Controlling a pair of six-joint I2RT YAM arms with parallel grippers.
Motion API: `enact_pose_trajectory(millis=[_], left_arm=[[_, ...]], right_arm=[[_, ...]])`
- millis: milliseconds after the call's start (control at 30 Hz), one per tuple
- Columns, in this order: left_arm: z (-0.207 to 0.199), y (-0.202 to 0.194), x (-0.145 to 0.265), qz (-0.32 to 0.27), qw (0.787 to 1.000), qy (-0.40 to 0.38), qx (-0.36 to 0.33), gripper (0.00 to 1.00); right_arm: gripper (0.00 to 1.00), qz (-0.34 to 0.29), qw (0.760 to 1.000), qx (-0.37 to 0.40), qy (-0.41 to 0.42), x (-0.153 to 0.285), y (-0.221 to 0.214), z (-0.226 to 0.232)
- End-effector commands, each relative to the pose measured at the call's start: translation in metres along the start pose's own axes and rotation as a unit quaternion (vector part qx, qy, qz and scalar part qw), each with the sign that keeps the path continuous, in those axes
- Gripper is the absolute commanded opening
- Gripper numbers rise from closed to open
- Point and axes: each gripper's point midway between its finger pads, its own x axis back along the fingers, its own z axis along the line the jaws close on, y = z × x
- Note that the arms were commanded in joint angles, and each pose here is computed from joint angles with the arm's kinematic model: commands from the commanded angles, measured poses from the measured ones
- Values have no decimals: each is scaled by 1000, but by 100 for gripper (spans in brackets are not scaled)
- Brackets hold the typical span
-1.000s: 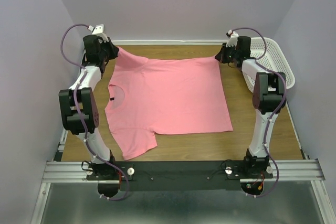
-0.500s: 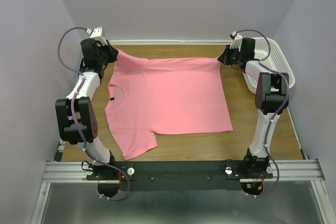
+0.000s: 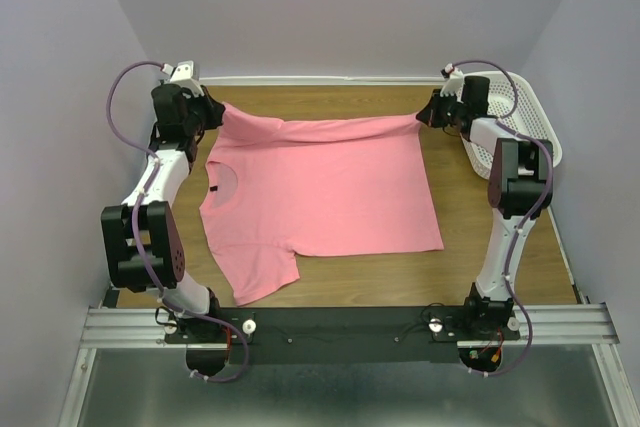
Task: Fold and stack the t-shirts
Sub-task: Fold the tshirt
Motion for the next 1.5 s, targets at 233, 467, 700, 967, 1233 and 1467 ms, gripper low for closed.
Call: enact_pose_trajectory(millis=[233, 467, 700, 967, 1233, 1467], left_arm=[[4, 1, 7, -1, 1000, 14, -11, 0], [5, 2, 15, -5, 1000, 21, -13, 0], [2, 2, 23, -8, 1000, 21, -15, 0], [-1, -4, 31, -2, 1000, 18, -14, 0], [-1, -20, 42, 14, 1000, 21, -15, 0], [-5, -24, 47, 18, 1000, 15, -15, 0]], right_arm=[[1, -16, 999, 17, 35, 23, 12, 18], [1, -14, 999, 14, 34, 27, 9, 19], [1, -10, 999, 11, 38, 29, 4, 21], [1, -1, 999, 27, 36, 35, -8, 19], [25, 7, 997, 69, 35, 71, -18, 31], [66, 30, 987, 157, 12, 119, -41, 41]])
